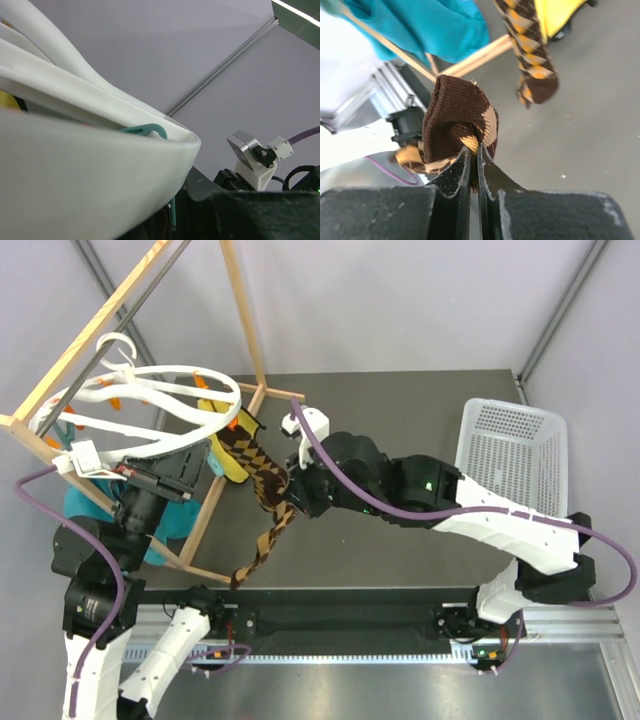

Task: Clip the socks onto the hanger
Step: Pick up the sock from the bin, then clamp the sock onto the hanger.

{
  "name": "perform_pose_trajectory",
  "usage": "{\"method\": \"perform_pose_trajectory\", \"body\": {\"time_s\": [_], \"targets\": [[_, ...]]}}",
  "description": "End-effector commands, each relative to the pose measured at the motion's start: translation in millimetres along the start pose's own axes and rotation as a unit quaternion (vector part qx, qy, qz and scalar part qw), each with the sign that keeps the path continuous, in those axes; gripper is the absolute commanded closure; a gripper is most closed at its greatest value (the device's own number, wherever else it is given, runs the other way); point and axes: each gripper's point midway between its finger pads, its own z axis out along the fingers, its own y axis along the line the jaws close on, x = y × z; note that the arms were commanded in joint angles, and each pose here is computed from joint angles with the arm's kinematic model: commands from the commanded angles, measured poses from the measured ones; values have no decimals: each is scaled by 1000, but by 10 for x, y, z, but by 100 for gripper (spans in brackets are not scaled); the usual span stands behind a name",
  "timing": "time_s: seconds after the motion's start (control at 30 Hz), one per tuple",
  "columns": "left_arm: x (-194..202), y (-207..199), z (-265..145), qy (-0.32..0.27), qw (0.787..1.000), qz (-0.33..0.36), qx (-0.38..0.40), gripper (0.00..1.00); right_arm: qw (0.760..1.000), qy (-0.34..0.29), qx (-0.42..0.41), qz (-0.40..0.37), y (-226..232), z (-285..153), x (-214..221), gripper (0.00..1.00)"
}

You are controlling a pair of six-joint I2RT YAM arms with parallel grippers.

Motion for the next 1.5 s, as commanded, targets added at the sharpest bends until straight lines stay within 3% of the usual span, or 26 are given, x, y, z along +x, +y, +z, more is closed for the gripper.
{"method": "perform_pose_trajectory", "body": {"time_s": [0.0, 0.4, 1.47], "targets": [[75, 112, 13, 13, 1000, -1, -22, 100, 1000, 1, -12, 14, 169, -33, -88, 100], [155, 186, 43, 24, 999, -3, -29, 100, 999, 1, -33, 32, 438, 184, -288, 100], [184, 245, 45, 27, 999, -3, -39, 100, 990, -52, -118, 57, 762, 80, -610, 100]]}}
